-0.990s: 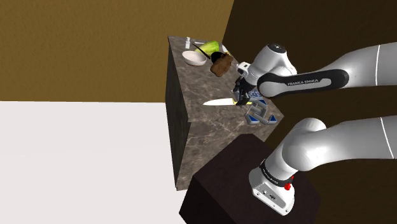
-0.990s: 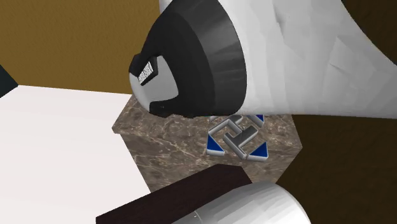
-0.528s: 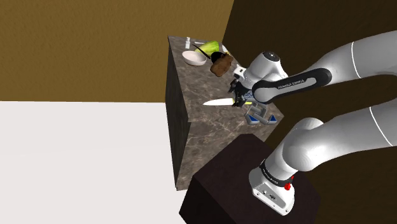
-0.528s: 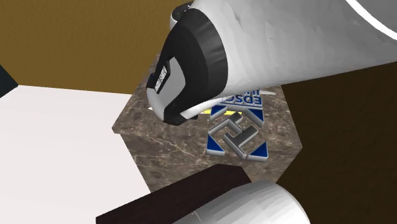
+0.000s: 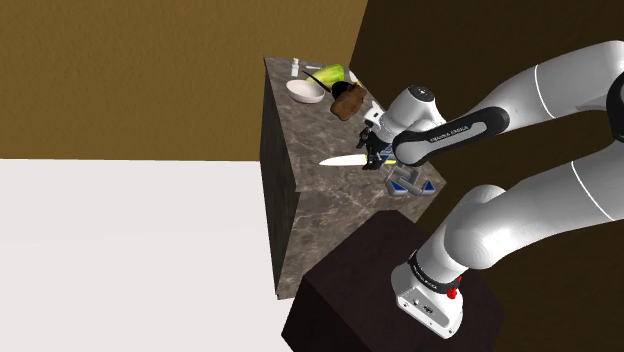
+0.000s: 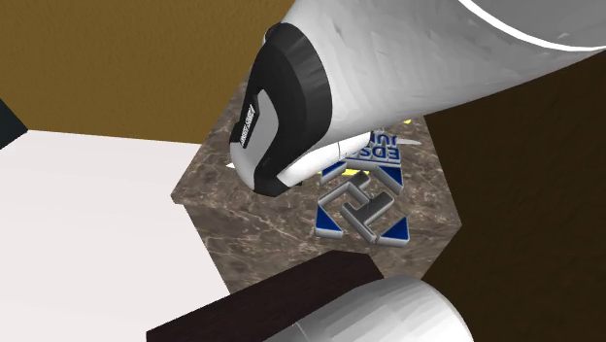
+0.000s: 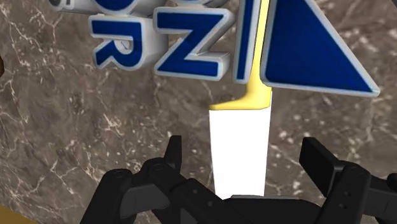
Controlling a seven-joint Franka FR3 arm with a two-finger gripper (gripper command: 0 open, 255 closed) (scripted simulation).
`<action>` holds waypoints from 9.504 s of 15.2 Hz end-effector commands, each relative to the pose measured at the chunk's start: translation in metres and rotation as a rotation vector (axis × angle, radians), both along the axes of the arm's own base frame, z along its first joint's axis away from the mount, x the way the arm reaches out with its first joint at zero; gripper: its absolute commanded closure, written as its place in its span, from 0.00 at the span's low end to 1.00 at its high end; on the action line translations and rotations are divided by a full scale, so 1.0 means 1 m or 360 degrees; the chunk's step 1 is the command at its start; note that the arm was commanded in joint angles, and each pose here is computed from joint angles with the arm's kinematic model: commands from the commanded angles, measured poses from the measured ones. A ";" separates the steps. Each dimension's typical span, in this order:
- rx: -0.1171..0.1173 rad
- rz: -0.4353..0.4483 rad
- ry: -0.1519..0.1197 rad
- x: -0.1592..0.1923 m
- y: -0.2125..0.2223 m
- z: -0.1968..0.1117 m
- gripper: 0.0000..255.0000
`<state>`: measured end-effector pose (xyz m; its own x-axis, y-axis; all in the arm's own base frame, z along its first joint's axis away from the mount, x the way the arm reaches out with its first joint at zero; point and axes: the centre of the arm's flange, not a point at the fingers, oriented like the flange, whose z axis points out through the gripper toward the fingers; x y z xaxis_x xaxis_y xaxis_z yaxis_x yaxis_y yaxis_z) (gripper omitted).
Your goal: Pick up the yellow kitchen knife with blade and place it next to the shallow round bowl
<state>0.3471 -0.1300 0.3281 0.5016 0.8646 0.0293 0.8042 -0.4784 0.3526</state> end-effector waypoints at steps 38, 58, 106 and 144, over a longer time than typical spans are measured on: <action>0.0000 0.0000 0.0000 0.000 0.000 0.132 1.00; 0.0089 0.0368 0.0181 0.060 0.042 0.006 0.00; 0.0092 0.0367 0.0182 0.079 0.024 0.139 0.00; -0.0042 0.0537 0.0181 0.048 0.065 0.021 1.00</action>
